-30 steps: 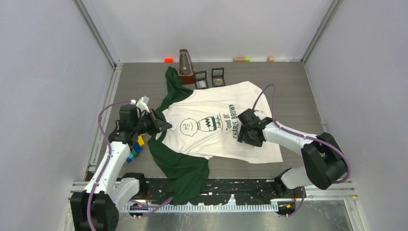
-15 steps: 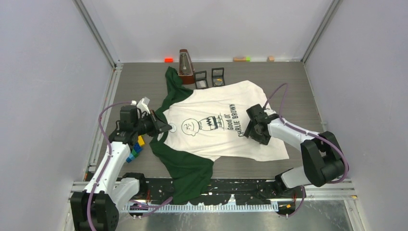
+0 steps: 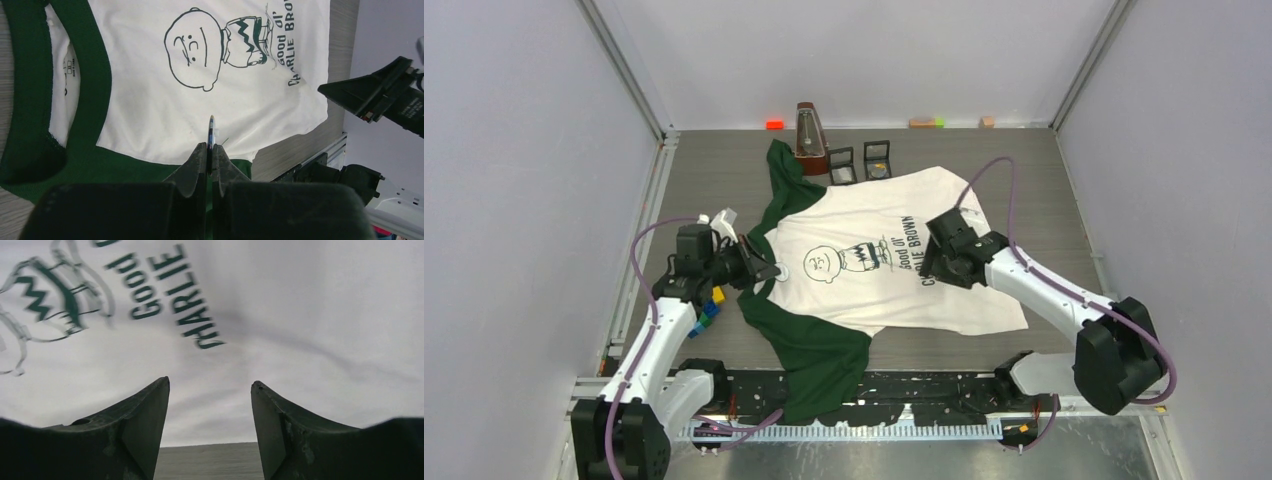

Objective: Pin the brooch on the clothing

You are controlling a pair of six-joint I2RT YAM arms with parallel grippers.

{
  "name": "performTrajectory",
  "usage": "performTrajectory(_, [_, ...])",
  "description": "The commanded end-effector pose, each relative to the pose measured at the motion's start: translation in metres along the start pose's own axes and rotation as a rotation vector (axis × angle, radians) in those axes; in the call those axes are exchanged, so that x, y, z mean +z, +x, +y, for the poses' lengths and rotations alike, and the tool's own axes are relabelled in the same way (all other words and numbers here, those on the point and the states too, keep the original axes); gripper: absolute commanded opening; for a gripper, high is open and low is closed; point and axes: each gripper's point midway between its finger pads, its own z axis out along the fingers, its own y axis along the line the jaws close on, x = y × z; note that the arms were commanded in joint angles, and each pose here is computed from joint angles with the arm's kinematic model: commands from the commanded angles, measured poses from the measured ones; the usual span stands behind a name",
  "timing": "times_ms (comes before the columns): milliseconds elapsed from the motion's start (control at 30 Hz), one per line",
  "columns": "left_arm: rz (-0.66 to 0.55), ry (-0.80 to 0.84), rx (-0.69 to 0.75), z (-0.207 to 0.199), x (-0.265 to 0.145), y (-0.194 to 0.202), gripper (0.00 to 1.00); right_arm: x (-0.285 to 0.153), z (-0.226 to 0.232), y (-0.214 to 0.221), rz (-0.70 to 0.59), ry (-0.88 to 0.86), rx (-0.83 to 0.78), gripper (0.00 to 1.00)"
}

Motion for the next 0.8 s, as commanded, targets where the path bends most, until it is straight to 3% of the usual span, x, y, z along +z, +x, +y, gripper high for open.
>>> performTrajectory(0, [-0.037, 0.006, 0.020, 0.000, 0.001, -0.004, 0.00, -0.027, 0.087, -0.021, -0.113, -0.243, -0.092, 0.65])
performTrajectory(400, [-0.118, -0.119, -0.019, 0.023, -0.004, -0.008, 0.00, -0.011, 0.249, 0.054, -0.048, -0.411, -0.421, 0.57])
performTrajectory(767, [-0.111, -0.163, -0.045, 0.038, -0.001, 0.002, 0.00, 0.007, 0.291, 0.100, 0.001, -0.421, -0.546, 0.52])
